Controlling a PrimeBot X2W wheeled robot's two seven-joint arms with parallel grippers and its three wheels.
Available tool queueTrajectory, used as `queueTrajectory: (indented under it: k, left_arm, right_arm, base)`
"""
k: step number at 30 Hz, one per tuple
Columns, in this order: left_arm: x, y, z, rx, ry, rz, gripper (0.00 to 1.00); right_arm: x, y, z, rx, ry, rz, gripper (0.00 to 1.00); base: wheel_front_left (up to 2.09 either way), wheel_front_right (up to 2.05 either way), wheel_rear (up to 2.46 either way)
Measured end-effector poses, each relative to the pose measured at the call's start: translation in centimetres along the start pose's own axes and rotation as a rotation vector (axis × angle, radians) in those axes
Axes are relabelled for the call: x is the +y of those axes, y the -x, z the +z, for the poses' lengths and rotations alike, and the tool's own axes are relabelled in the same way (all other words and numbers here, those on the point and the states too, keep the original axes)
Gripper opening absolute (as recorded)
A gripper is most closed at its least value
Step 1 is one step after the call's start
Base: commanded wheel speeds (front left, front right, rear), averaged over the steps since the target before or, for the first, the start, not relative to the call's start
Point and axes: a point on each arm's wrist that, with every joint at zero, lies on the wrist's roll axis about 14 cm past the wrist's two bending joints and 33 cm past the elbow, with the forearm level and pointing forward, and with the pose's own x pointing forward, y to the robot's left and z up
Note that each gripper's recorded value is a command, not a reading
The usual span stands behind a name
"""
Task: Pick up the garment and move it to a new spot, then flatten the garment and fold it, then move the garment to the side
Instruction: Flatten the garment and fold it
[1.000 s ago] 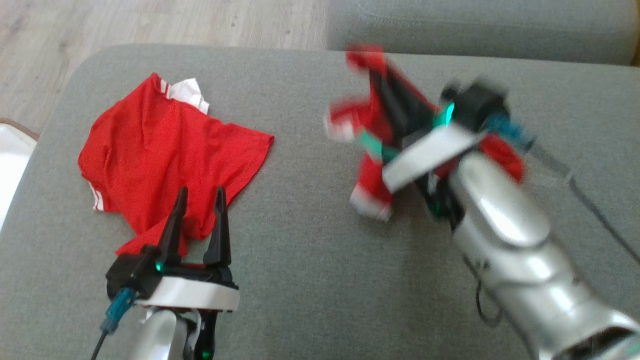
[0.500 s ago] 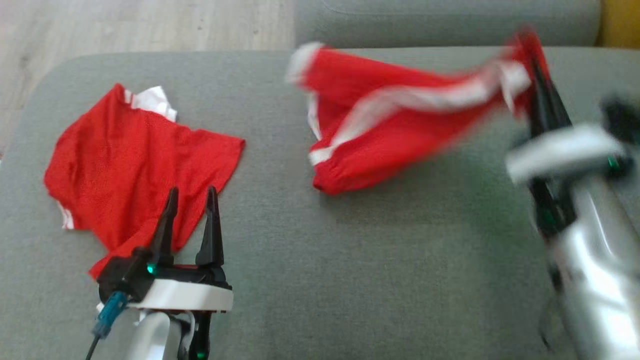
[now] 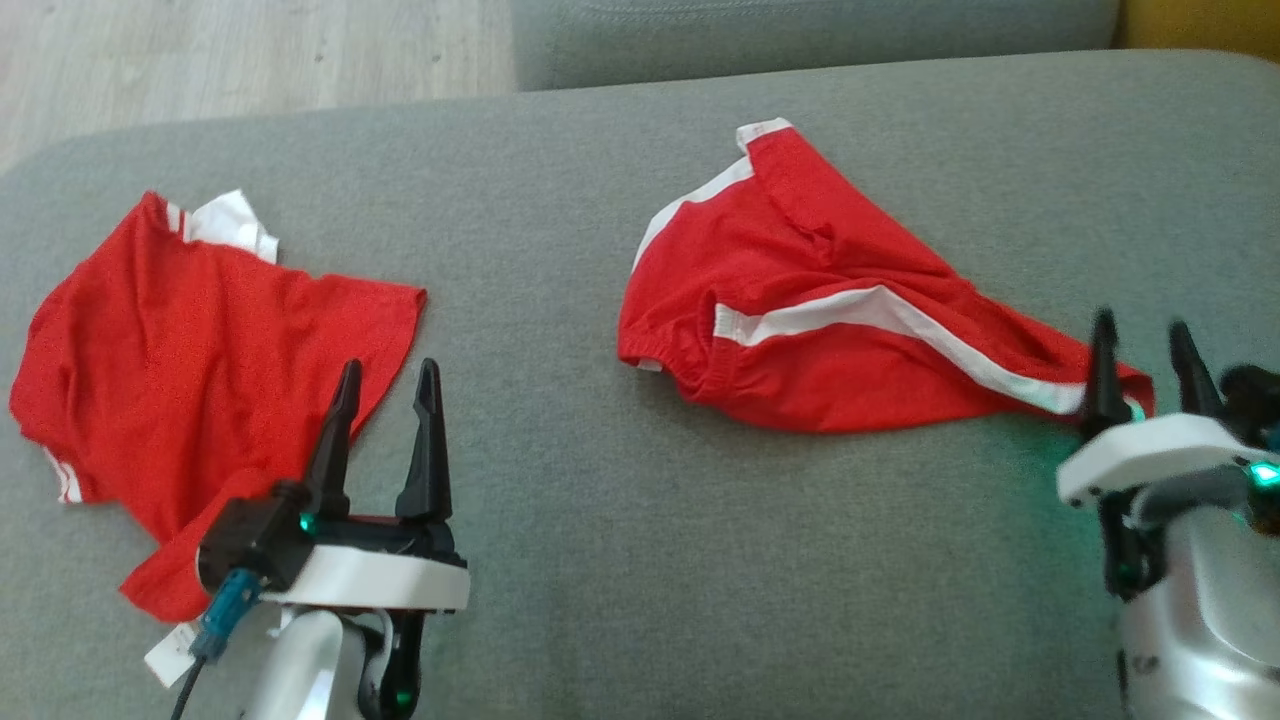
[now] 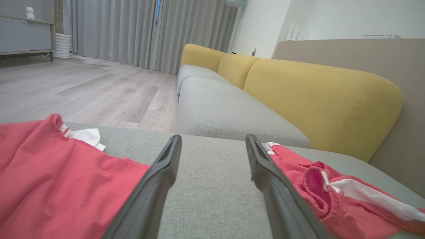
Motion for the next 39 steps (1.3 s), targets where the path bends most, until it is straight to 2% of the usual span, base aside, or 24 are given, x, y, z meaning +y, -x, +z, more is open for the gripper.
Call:
queueTrajectory:
  k: [4,8,12,16,22,27,31,35,36,37,39]
  left_arm:
    - [-0.7,-0.2,0.4,-0.012,0.000,-0.019,1.00]
    - [-1.2,-0.3,0.9,-0.027,-0.001,-0.035,1.00]
    - [-1.5,-0.3,1.2,-0.034,-0.002,-0.043,1.00]
    - [-1.5,-0.1,1.4,-0.039,-0.003,-0.040,1.00]
    - [-0.9,0.3,1.4,-0.039,0.003,-0.022,1.00]
    - [-0.3,0.8,1.1,-0.031,0.002,-0.002,1.00]
    - [1.0,1.4,1.1,-0.028,0.008,0.037,1.00]
    - [2.1,2.1,1.0,-0.024,0.018,0.076,1.00]
    - [2.3,2.3,0.8,-0.020,0.023,0.085,1.00]
    - [2.6,2.7,0.6,-0.012,0.029,0.096,1.00]
    - [3.0,3.0,0.4,-0.005,0.031,0.113,1.00]
  right_arm:
    - [3.3,0.5,3.5,-0.145,0.056,0.105,1.00]
    - [7.6,2.4,4.6,-0.215,0.019,0.239,1.00]
    - [9.6,4.8,2.8,-0.182,-0.039,0.306,1.00]
    - [10.8,6.2,1.1,-0.141,-0.033,0.346,1.00]
    - [12.2,6.1,1.8,-0.165,-0.025,0.388,1.00]
    - [16.0,6.0,1.4,-0.157,0.031,0.503,1.00]
    - [20.7,5.4,1.9,-0.147,0.106,0.641,1.00]
    - [25.0,5.0,0.1,-0.045,0.235,0.771,1.00]
    - [25.7,4.8,-0.5,-0.013,0.275,0.795,1.00]
    - [26.5,4.2,-2.1,0.060,0.385,0.827,1.00]
    - [26.9,3.3,-3.5,0.132,0.475,0.839,1.00]
  base:
    - [0.00,0.00,0.00]
    - [0.00,0.00,0.00]
    - [0.00,0.00,0.00]
    - [0.00,0.00,0.00]
    - [0.00,0.00,0.00]
    - [0.00,0.00,0.00]
    - [0.00,0.00,0.00]
    - [0.00,0.00,0.00]
    - [0.00,0.00,0.00]
    - [0.00,0.00,0.00]
    - [0.00,0.00,0.00]
